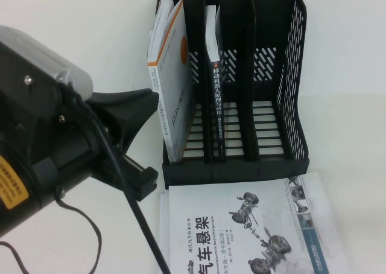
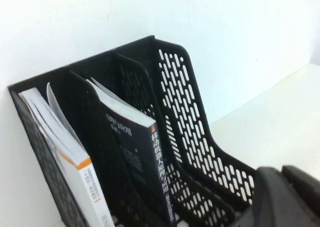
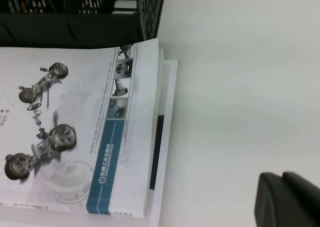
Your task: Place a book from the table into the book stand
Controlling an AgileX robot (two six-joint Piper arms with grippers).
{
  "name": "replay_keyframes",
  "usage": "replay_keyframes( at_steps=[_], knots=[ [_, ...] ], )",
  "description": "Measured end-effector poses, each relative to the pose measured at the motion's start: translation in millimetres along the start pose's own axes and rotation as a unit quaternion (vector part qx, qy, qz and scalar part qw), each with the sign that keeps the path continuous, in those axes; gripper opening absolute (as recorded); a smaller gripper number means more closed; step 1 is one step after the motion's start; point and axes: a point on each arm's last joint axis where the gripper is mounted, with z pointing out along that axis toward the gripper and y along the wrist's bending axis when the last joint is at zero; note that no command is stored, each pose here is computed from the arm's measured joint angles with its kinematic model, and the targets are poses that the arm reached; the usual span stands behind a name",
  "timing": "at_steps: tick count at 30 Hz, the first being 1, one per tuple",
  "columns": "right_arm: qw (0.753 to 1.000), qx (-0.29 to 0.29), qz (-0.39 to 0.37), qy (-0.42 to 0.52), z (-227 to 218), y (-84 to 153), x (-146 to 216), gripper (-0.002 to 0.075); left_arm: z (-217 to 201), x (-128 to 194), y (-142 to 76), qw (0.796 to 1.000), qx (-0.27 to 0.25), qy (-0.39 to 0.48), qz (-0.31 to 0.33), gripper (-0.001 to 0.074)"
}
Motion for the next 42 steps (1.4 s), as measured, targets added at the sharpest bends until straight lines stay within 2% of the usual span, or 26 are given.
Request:
replay_keyframes(
  at_steps=[3, 8, 12, 15, 20, 24, 26, 30, 34, 42],
  knots=[
    [1.000, 0.000, 0.000, 0.000, 0.0, 0.0, 0.0, -0.0001, -1.7, -1.0, 5.3, 1.000, -0.013, -0.003, 0.004, -0.0001],
    [1.000, 0.000, 0.000, 0.000, 0.0, 0.0, 0.0, -0.0001, -9.5, -4.1, 31.1, 0.997, -0.079, -0.011, 0.007, -0.0002],
    [1.000, 0.000, 0.000, 0.001, 0.0, -0.1, 0.2, -0.0001, -33.2, -7.5, 55.6, 0.987, -0.159, -0.004, 0.015, -0.0002],
    [1.000, 0.000, 0.000, 0.001, 0.0, -0.1, 0.2, -0.0001, -67.2, -3.8, 64.2, 0.974, -0.224, 0.020, 0.030, -0.0002],
    [1.000, 0.000, 0.001, 0.001, 0.0, 0.0, 0.2, -0.0001, -119.5, 27.8, 55.5, 0.956, -0.288, 0.045, 0.020, -0.0002],
    [1.000, 0.000, 0.001, 0.001, 0.0, 0.0, 0.2, -0.0001, -146.0, 72.0, 45.3, 0.943, -0.331, 0.043, 0.006, -0.0002],
    [1.000, 0.000, 0.001, 0.001, 0.0, 0.0, 0.2, -0.0001, -153.4, 95.7, 41.1, 0.936, -0.350, 0.032, -0.028, -0.0002],
    [1.000, 0.000, 0.001, 0.001, 0.0, 0.0, 0.2, -0.0001, -153.3, 146.8, 37.1, 0.927, -0.362, 0.010, -0.096, -0.0002],
    [1.000, 0.000, 0.001, 0.001, 0.0, 0.0, 0.2, -0.0001, -145.8, 188.9, 36.4, 0.927, -0.352, -0.018, -0.128, -0.0002],
    [1.000, 0.000, 0.001, 0.001, 0.0, 0.0, 0.2, -0.0001, -146.2, 209.6, 34.8, 0.913, -0.358, 0.041, -0.190, -0.0002]
  ],
)
